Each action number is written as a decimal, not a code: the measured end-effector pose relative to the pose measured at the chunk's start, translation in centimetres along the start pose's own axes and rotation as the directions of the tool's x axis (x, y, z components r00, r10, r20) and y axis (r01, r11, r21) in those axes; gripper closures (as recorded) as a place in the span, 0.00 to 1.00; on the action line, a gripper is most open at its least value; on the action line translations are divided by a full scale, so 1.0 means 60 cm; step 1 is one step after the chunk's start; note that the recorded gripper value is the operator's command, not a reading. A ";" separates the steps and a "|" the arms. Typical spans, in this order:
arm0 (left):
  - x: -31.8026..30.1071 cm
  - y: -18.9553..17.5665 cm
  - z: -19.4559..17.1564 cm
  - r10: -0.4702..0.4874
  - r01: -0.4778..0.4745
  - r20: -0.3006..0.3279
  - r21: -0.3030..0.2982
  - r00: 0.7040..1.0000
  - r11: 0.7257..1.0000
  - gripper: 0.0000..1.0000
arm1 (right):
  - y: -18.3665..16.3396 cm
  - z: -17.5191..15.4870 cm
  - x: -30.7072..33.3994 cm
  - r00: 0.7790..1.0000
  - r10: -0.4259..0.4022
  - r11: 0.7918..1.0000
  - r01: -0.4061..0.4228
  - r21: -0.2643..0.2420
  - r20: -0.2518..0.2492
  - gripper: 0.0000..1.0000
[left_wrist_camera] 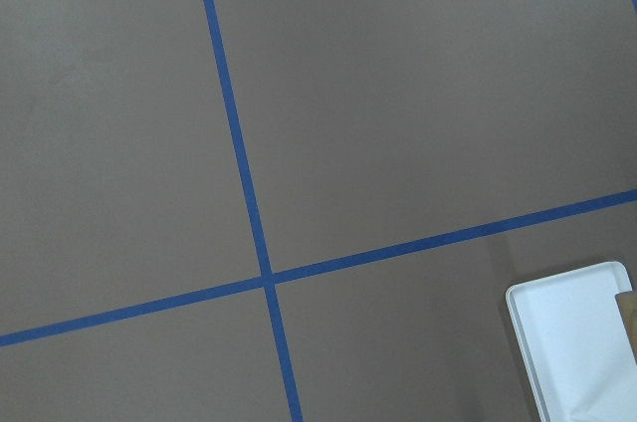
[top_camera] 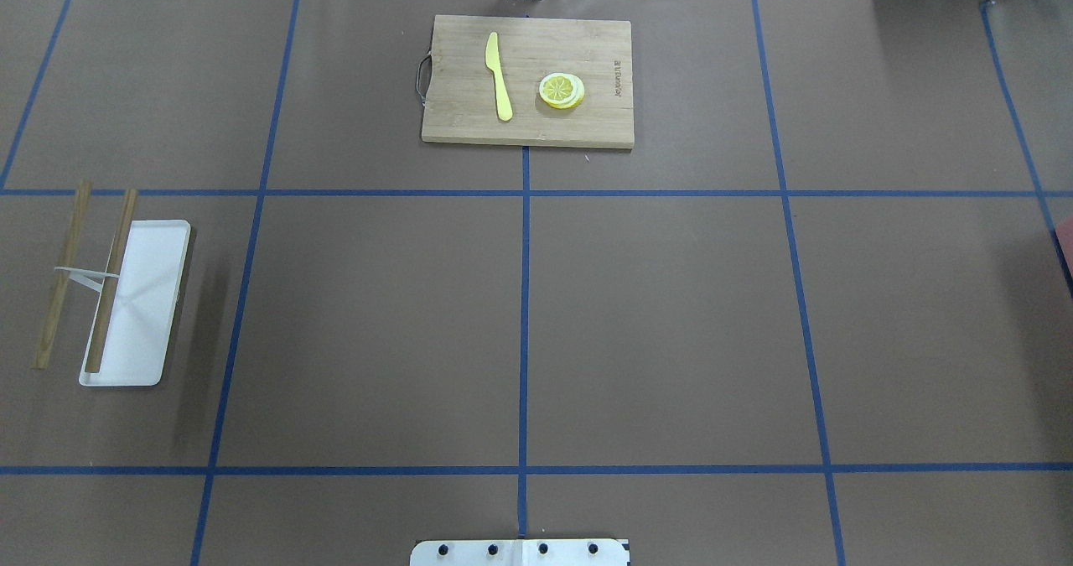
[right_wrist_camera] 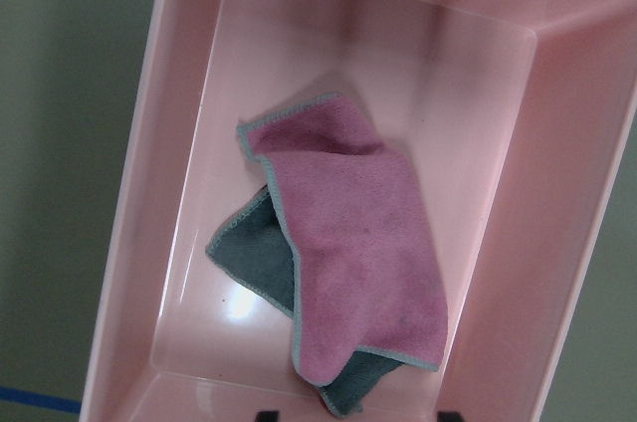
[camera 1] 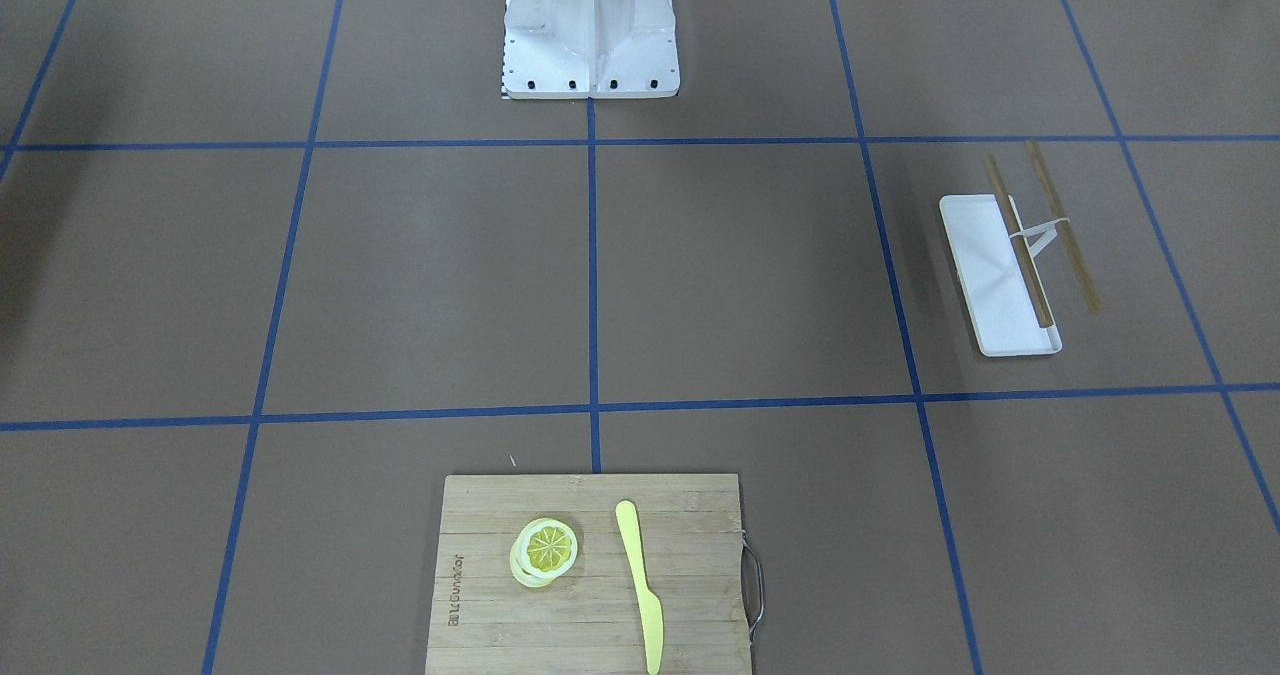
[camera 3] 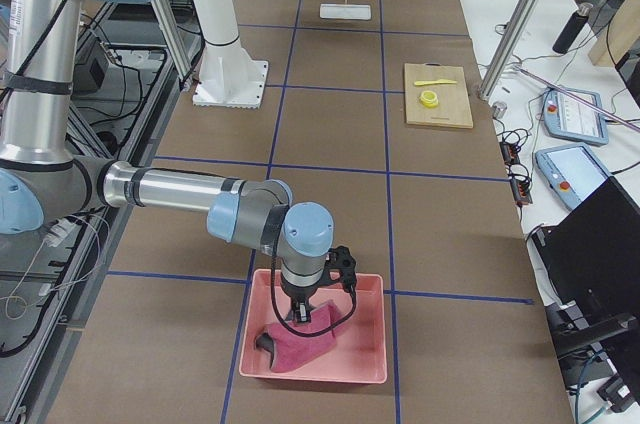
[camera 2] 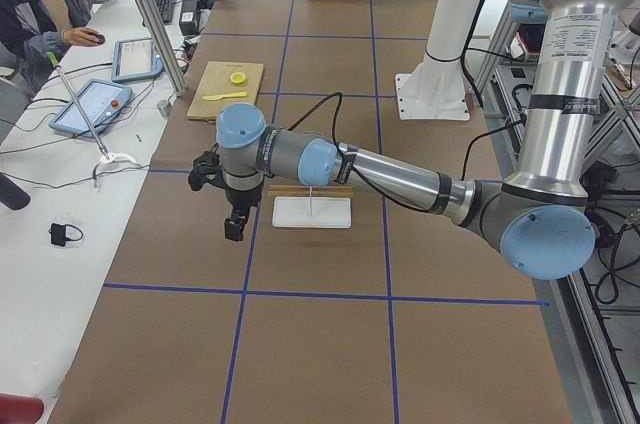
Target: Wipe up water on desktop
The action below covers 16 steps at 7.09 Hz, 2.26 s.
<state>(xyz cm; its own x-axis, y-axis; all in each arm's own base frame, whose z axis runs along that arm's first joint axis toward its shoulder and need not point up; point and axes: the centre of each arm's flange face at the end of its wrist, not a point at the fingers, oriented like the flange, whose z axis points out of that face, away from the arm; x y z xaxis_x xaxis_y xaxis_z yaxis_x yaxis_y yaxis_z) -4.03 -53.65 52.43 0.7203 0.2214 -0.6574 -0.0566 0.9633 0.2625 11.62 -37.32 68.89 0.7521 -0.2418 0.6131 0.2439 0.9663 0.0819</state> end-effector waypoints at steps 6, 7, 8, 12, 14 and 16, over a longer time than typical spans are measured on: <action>-0.055 0.104 0.049 -0.121 0.121 -0.002 -0.063 0.993 0.991 0.02 | -0.106 -0.032 0.009 0.999 -0.035 0.997 0.033 0.066 0.029 0.00; -0.052 0.106 0.040 -0.127 0.127 -0.002 -0.052 0.992 0.991 0.02 | -0.118 -0.036 0.003 0.999 -0.039 0.997 0.037 0.072 0.028 0.00; -0.051 0.114 0.034 -0.131 0.131 -0.002 -0.047 0.991 0.990 0.02 | -0.130 -0.036 -0.008 0.999 -0.032 0.997 0.030 0.071 0.028 0.00; -0.049 0.129 0.032 -0.132 0.132 -0.004 -0.049 0.991 0.990 0.02 | -0.157 -0.040 -0.047 0.999 -0.037 0.996 0.035 0.078 0.021 0.00; -0.051 0.131 0.036 -0.125 0.125 -0.010 -0.044 0.992 0.991 0.02 | -0.149 -0.034 -0.045 0.999 -0.037 0.997 0.035 0.074 0.021 0.00; -0.052 0.136 0.022 -0.136 0.135 -0.041 -0.027 0.990 0.991 0.02 | -0.146 -0.032 -0.044 0.999 -0.044 0.997 0.042 0.072 0.018 0.00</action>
<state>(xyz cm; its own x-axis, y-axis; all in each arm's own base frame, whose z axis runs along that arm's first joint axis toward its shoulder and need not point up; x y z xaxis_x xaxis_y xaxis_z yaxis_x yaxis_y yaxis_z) -5.83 -46.67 57.53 0.6925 0.0948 -0.7152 0.0218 0.9881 0.1521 8.66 -45.30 65.04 0.7297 -0.2821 0.6228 0.2307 0.9591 0.1641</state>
